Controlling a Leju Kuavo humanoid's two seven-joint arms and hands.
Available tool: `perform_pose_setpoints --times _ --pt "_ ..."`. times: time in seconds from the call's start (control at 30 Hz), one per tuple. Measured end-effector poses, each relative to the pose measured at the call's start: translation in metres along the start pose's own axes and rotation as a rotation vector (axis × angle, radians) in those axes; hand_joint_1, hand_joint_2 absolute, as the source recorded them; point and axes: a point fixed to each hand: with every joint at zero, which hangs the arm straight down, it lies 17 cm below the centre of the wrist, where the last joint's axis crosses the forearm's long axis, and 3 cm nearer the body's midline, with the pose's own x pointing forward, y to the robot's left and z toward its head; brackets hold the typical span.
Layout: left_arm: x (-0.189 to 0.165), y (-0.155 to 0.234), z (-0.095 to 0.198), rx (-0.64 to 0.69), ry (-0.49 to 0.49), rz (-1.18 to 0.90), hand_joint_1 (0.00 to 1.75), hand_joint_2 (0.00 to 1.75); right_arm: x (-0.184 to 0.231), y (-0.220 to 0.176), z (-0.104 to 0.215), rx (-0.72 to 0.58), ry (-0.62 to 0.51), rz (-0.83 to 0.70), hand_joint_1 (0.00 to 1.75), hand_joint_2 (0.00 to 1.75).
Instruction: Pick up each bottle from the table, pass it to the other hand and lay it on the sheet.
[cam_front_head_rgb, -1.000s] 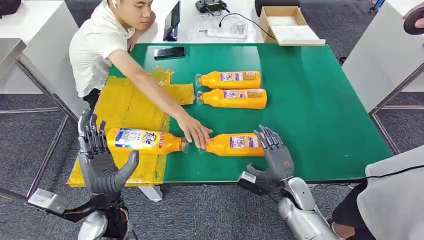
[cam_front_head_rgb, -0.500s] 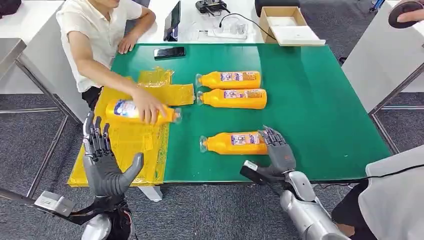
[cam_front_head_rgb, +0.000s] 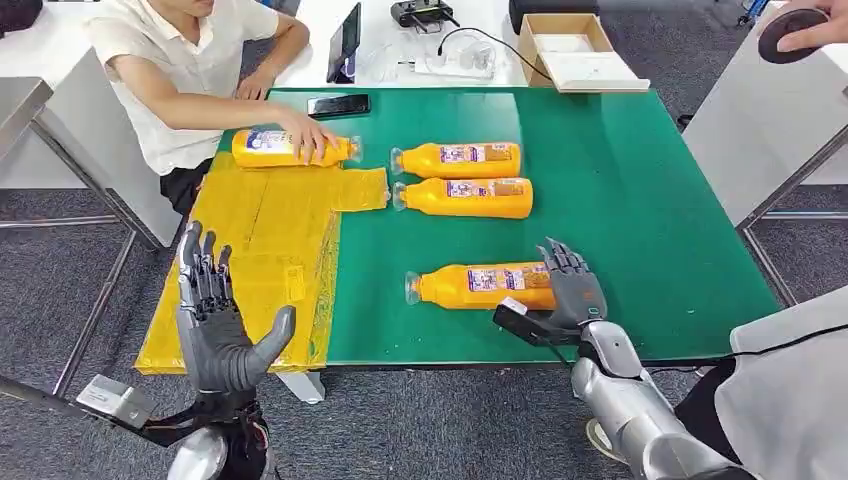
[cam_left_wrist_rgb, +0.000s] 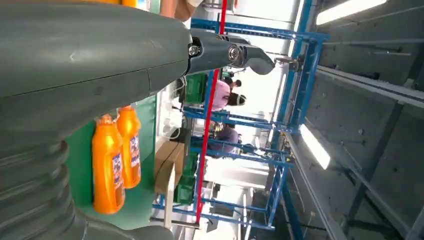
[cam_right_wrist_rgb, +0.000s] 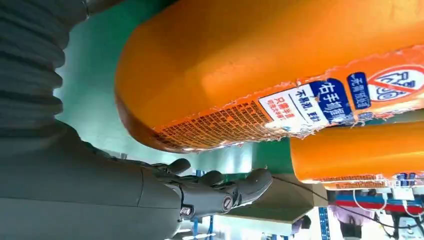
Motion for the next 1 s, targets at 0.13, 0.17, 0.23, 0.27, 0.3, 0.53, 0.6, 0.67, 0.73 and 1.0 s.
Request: perform_pose_setpoints --times 0.13,0.17,0.23,0.27,0.3,0.53,0.6,0.67,0.73,1.0 --pt "-0.001 -0.003 -0.001 -0.006 0.011 0.014 0.0 1.75 0.002 -0.001 -0.004 0.007 -0.002 0.024 0.0 1.75" --pt "-0.002 -0.003 -0.001 -0.006 0.014 0.021 0.0 1.75 0.004 -0.002 -0.005 0.008 -0.006 0.026 0.0 1.75" --pt "-0.003 -0.006 -0.001 -0.012 0.026 0.037 0.0 1.75 0.01 0.0 -0.006 0.021 -0.016 0.033 0.0 1.75" --pt "-0.004 -0.007 -0.001 -0.018 0.03 0.042 0.0 1.75 0.012 0.0 -0.008 0.028 -0.02 0.033 0.0 1.75" --pt "-0.004 -0.008 -0.001 -0.019 0.033 0.048 0.0 1.75 0.015 0.001 -0.009 0.038 -0.022 0.029 0.0 1.75" --pt "-0.008 -0.014 -0.003 -0.037 0.06 0.1 0.0 1.75 0.028 0.032 -0.006 0.217 -0.026 -0.071 1.75 1.75" --pt "-0.008 -0.014 -0.003 -0.037 0.06 0.1 0.0 1.75 0.028 0.032 -0.006 0.217 -0.026 -0.071 1.75 1.75" --pt "-0.008 -0.014 -0.003 -0.037 0.06 0.1 0.0 1.75 0.028 0.032 -0.006 0.217 -0.026 -0.071 1.75 1.75" --pt "-0.008 -0.014 -0.003 -0.037 0.06 0.101 0.0 1.75 0.028 0.032 -0.006 0.217 -0.026 -0.071 1.75 1.75" --pt "-0.023 -0.035 -0.01 -0.107 0.098 0.173 0.0 1.75 0.04 0.057 -0.002 0.473 -0.015 -0.075 1.75 1.75"
